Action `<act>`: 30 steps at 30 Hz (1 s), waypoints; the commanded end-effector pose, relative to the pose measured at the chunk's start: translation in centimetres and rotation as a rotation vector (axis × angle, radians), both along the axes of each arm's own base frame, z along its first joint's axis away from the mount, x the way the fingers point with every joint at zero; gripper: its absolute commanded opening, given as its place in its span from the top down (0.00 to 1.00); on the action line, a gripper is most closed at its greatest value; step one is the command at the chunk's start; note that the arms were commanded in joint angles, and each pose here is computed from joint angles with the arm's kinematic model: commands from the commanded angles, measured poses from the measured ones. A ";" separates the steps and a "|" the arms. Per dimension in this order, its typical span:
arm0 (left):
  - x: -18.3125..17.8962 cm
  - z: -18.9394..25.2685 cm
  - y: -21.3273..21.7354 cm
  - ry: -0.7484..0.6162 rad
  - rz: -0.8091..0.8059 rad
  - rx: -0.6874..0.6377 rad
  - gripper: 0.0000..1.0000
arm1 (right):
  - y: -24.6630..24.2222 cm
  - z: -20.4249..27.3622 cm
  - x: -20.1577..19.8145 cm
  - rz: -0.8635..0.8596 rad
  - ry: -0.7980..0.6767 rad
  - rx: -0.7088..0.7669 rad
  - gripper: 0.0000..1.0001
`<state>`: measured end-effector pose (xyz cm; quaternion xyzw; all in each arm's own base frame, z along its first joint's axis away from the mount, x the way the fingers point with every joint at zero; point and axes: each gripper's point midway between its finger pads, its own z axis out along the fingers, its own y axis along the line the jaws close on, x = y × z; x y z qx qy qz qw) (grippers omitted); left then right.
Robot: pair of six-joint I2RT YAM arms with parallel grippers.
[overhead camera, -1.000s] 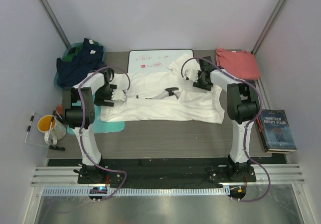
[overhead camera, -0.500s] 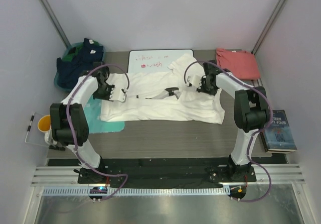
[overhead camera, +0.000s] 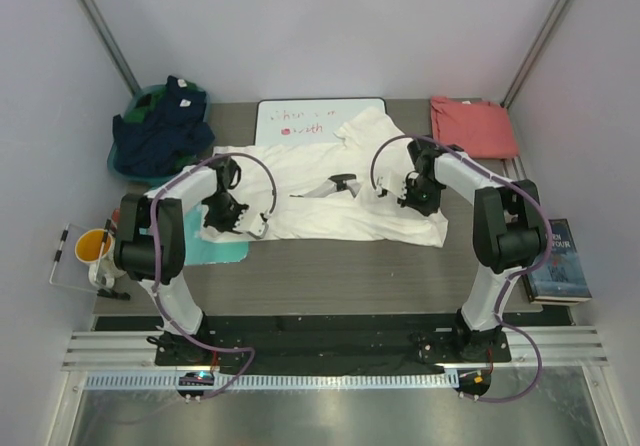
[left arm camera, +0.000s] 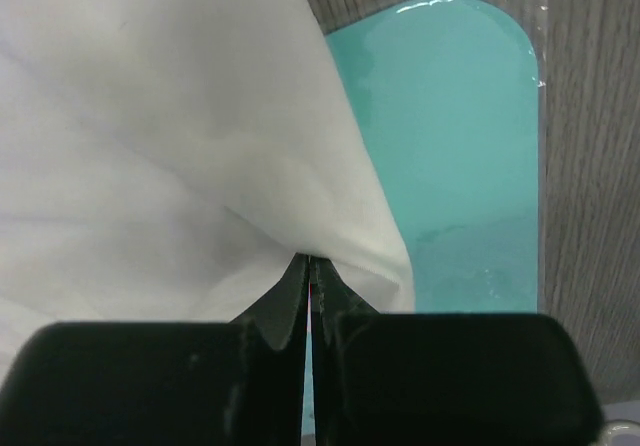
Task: Fold and stack the t-shirts
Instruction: Fold the tshirt
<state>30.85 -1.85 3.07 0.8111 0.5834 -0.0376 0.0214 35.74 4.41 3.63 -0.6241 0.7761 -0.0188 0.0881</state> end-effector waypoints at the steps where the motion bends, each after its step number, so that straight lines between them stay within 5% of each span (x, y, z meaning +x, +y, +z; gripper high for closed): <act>1: 1.2 0.0 -0.5 0.011 0.051 -0.007 1.00 | 0.5 1.5 -2.7 0.025 0.095 0.040 0.99; 9: 0.5 -0.7 -0.7 0.032 0.031 0.012 1.00 | 1.6 3.8 -4.4 0.031 0.192 0.106 0.99; 14: -0.2 -1.8 -1.3 0.052 0.031 0.035 1.00 | -0.2 4.1 -0.9 -0.025 -0.014 0.019 0.98; 19: -0.5 -1.9 -1.9 0.050 0.052 0.043 1.00 | 1.5 6.2 -2.4 0.007 0.052 0.128 0.71; 20: -0.3 -1.8 -2.0 0.036 0.069 0.043 0.94 | 2.1 6.8 -2.7 0.012 0.052 0.158 0.60; 23: -0.2 -1.2 -2.0 0.000 0.099 0.035 0.51 | 2.1 6.4 -3.6 0.025 0.021 0.156 0.42; 26: 0.9 0.2 -1.7 -0.093 0.126 0.035 0.39 | 2.1 6.9 -3.9 0.030 -0.057 0.176 0.33; 30: 0.8 2.0 -1.1 -0.138 0.178 0.034 0.36 | 2.4 7.2 -5.4 0.010 -0.052 0.187 0.33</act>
